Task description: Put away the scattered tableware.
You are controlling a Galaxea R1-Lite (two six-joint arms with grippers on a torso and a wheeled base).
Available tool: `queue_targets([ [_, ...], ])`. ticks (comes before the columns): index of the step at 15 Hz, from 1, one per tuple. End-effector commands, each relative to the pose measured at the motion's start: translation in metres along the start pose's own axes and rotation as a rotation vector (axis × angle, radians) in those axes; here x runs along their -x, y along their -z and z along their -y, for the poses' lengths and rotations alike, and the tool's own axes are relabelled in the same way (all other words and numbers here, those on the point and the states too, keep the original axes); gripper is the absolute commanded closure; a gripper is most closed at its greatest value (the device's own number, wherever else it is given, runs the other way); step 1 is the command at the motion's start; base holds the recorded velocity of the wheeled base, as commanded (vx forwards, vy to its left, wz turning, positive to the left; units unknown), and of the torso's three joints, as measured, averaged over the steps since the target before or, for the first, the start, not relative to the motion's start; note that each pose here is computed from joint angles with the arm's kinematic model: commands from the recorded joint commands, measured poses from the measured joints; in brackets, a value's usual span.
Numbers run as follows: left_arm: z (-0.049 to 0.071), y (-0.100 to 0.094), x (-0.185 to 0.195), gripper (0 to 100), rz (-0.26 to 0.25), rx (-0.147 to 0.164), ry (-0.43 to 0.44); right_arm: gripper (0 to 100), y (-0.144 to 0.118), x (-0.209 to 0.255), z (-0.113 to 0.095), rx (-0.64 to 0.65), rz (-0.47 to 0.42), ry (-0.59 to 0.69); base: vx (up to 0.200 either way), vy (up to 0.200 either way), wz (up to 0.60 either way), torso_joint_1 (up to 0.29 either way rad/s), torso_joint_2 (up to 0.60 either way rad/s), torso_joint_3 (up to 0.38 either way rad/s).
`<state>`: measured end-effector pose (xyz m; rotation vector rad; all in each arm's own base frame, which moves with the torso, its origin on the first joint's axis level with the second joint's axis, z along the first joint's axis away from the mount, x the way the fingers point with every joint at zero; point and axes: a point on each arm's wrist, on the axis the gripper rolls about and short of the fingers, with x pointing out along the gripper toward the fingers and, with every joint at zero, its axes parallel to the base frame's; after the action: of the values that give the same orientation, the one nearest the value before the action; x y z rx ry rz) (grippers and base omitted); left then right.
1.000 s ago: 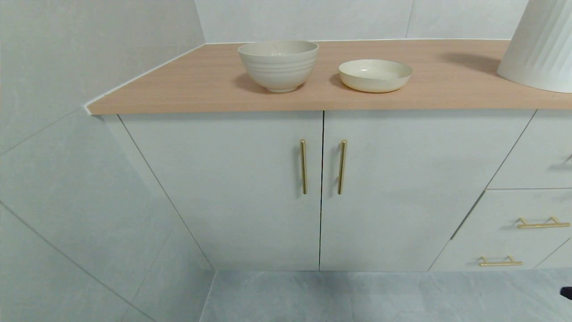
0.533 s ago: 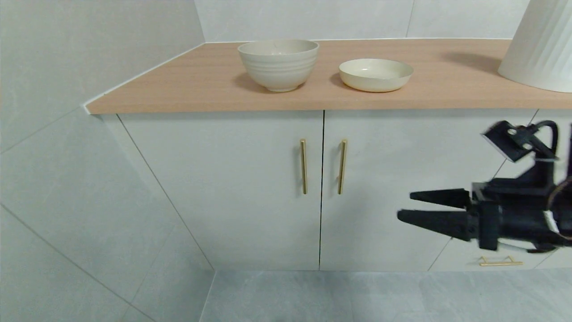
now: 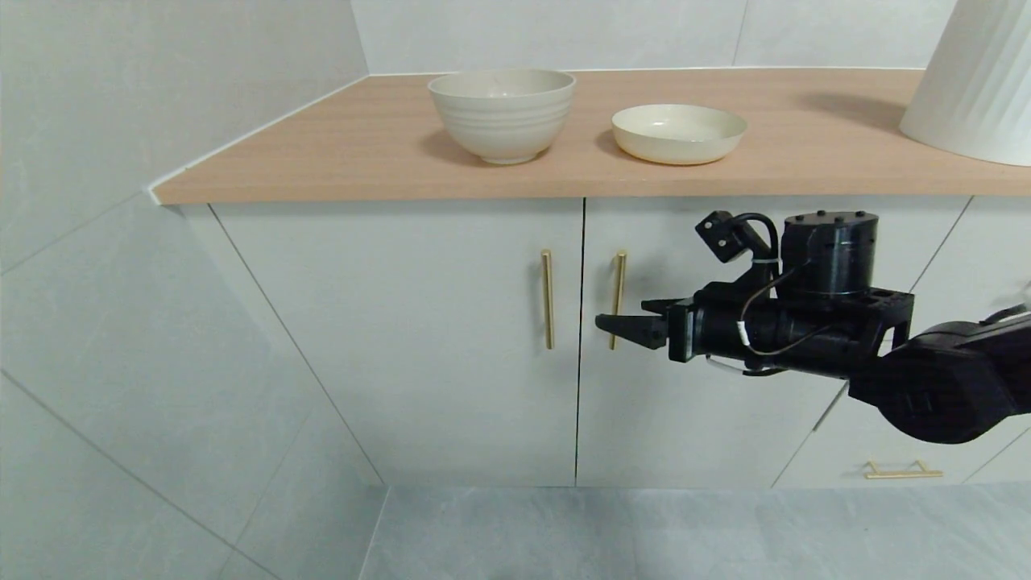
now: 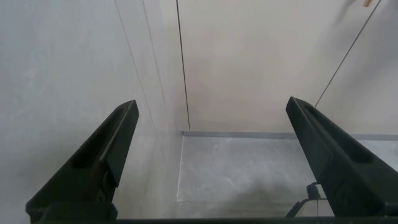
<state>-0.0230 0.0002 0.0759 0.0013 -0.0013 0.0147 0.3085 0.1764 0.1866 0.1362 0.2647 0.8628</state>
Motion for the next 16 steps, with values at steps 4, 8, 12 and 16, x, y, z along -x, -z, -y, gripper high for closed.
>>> queue_targets([
  [4, 0.0, 0.0, 0.0, 0, -0.001, 0.0, -0.001, 0, 0.015, -0.025, 0.005, -0.067, 0.046, 0.003, 0.0, 0.0, 0.0, 0.0, 0.0, 0.0],
  [8, 0.0, 0.0, 0.0, 0, -0.001, 0.0, -0.001, 0, 0.014, -0.032, -0.003, -0.099, 0.094, -0.032, 0.0, 0.0, 0.0, 0.0, 0.0, 0.0],
  [12, 0.0, 0.0, 0.0, 0, -0.001, 0.001, -0.001, 0, 0.013, -0.035, -0.004, -0.132, 0.133, -0.051, 0.0, 0.0, 0.0, 0.0, 0.0, 0.0],
  [16, 0.0, 0.0, 0.0, 0, -0.001, 0.0, -0.001, 0, 0.014, -0.033, -0.02, -0.19, 0.117, -0.099, 0.0, 0.0, 0.0, 0.0, 0.0, 0.0],
])
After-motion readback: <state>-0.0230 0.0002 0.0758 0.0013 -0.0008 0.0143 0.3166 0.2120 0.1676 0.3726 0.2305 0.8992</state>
